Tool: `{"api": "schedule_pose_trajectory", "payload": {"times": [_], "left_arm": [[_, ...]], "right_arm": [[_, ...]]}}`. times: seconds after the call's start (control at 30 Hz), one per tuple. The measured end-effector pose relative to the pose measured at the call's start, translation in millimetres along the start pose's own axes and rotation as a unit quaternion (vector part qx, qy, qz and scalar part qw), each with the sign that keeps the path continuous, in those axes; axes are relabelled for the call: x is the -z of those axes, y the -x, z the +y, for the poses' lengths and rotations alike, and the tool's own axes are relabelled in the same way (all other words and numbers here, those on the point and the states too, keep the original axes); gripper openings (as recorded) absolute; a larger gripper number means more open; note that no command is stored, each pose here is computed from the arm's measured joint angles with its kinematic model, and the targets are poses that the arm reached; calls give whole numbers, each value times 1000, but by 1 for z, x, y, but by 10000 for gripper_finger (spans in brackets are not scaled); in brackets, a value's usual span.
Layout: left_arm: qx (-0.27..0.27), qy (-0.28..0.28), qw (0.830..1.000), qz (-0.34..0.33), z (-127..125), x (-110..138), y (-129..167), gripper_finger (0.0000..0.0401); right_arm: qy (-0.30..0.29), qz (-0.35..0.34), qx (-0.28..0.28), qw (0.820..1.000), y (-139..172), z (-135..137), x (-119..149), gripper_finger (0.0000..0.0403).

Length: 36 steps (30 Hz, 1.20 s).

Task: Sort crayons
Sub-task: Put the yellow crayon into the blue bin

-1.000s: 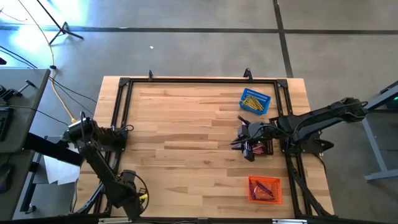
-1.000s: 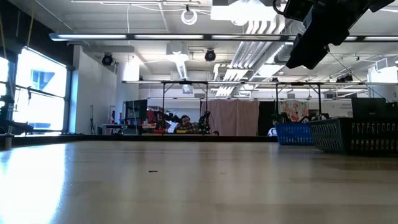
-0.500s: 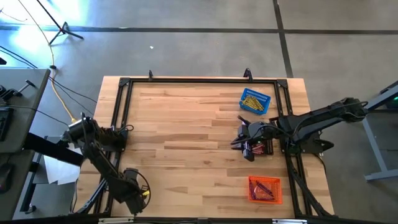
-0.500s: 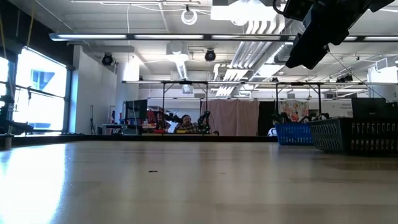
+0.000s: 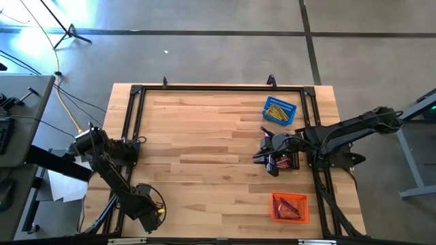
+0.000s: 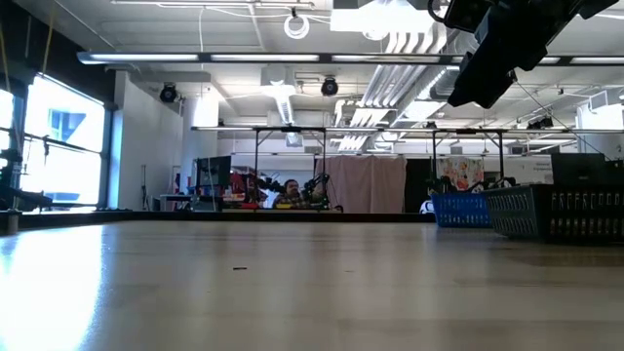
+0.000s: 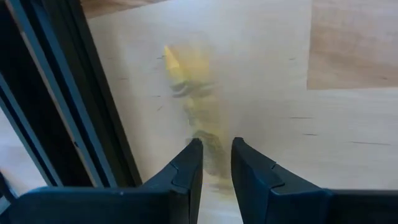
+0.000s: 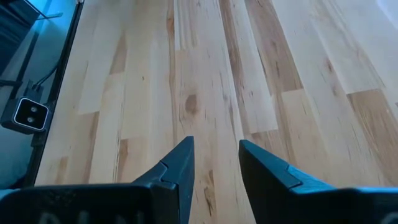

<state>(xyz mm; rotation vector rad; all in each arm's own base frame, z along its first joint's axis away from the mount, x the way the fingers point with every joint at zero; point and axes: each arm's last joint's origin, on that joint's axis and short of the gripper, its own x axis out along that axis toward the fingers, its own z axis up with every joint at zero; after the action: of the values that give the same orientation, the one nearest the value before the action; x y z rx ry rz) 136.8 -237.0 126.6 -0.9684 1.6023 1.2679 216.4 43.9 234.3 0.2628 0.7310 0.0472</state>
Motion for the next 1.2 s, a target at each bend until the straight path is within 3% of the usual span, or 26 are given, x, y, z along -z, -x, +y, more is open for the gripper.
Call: {"api": "schedule_pose_trajectory", "payload": {"times": [0.3,0.43,0.57,1.2], "left_arm": [[-5,9,1000,19,-3,-3,2,67],[46,-4,999,24,-15,-6,6,55],[63,-9,997,35,-26,-13,10,42],[107,-130,985,34,-63,-52,34,2]], "right_arm": [[0,0,0,1000,0,0,0,112],[0,0,1,1000,0,0,0,112],[0,-1,1,1000,0,0,0,112],[-2,-6,3,1000,0,0,-1,112]]}}
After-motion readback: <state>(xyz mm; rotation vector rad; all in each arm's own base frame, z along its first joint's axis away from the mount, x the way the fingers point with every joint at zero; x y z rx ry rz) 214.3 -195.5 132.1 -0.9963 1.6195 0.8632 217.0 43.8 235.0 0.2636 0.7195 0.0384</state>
